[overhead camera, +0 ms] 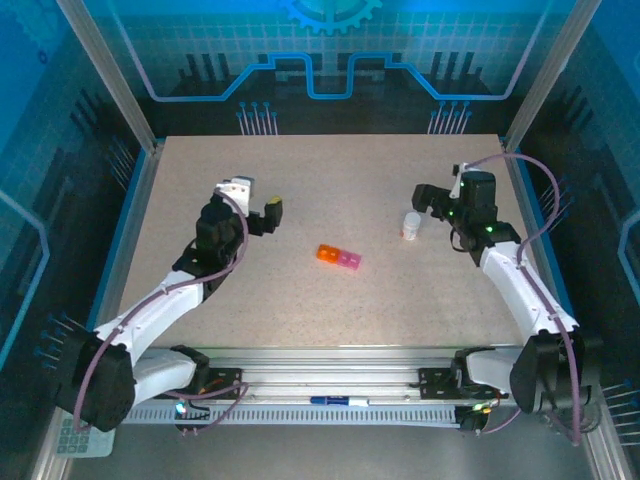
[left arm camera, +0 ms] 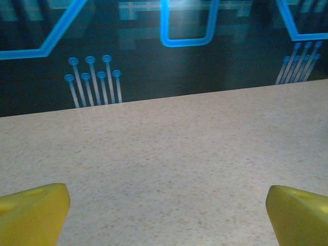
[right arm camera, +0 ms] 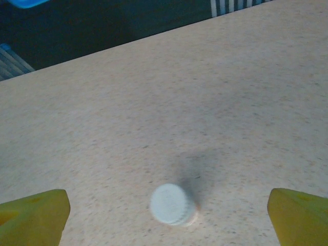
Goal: Sort the pills into containers
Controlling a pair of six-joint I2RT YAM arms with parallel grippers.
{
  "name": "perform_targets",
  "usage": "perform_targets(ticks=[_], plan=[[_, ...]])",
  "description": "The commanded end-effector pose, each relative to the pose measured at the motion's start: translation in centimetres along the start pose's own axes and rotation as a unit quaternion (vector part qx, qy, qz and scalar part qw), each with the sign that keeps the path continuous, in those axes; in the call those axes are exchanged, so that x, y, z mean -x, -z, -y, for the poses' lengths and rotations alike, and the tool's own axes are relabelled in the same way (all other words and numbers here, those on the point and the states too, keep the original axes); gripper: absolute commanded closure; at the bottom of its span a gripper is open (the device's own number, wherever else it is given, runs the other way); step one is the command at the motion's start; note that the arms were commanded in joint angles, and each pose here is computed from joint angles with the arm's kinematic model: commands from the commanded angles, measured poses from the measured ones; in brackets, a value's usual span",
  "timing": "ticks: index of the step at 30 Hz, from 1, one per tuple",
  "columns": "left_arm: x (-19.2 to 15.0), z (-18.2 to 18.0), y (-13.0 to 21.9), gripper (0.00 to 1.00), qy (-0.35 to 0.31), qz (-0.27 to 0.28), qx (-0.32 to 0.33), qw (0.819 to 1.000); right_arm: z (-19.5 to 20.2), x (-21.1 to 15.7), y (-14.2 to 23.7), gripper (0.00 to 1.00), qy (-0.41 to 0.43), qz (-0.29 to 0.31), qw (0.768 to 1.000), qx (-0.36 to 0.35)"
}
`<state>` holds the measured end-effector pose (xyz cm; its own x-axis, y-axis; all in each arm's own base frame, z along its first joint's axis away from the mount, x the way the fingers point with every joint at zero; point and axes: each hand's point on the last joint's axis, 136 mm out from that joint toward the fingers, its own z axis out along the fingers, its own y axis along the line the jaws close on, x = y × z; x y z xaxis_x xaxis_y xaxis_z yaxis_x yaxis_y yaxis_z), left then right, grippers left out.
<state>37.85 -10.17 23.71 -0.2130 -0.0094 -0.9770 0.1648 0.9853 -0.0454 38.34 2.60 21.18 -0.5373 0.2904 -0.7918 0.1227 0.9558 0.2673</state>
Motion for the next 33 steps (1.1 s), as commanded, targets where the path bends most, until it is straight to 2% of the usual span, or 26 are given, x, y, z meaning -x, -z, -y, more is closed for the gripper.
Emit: perform_targets(ticks=[1,8,13,17,20,25,27,30,33], plan=[[1.4,-2.3,0.7,0.01,-0.005,0.055,0.030,0.998,3.4,1.2,0.0,0.00,-0.036,0.064,0.996,-0.058],[-2.6,-6.1,1.5,0.01,0.008,0.043,0.070,0.997,7.3,0.0,-0.6,0.00,-0.004,0.095,0.985,-0.146],[-6.0,-7.2,1.1,0.01,-0.003,0.012,0.088,0.996,8.4,-1.5,-1.2,0.00,0.039,0.104,0.980,-0.164],[-9.0,-8.0,0.4,0.01,-0.014,-0.005,0.102,0.995,8.7,-3.0,-2.2,0.00,0.046,0.108,0.981,-0.156],[-10.3,-9.0,0.1,0.01,-0.013,0.012,0.121,0.992,8.9,-4.4,-3.3,0.00,0.060,0.100,0.981,-0.156],[-12.4,-8.9,-0.9,0.01,-0.015,0.015,0.107,0.994,8.4,-5.8,-4.3,0.00,0.096,0.125,0.977,-0.142],[-12.5,-9.0,-1.2,0.01,-0.016,0.019,0.105,0.994,7.3,-5.7,-4.4,0.00,0.116,0.141,0.976,-0.115],[-12.9,-8.7,-1.8,0.01,-0.011,-0.005,0.083,0.996,6.4,-6.1,-5.0,0.00,0.136,0.166,0.973,-0.091],[-13.1,-8.6,-2.3,0.01,0.000,-0.020,0.063,0.998,4.5,-6.9,-5.8,0.00,0.173,0.154,0.972,-0.048]])
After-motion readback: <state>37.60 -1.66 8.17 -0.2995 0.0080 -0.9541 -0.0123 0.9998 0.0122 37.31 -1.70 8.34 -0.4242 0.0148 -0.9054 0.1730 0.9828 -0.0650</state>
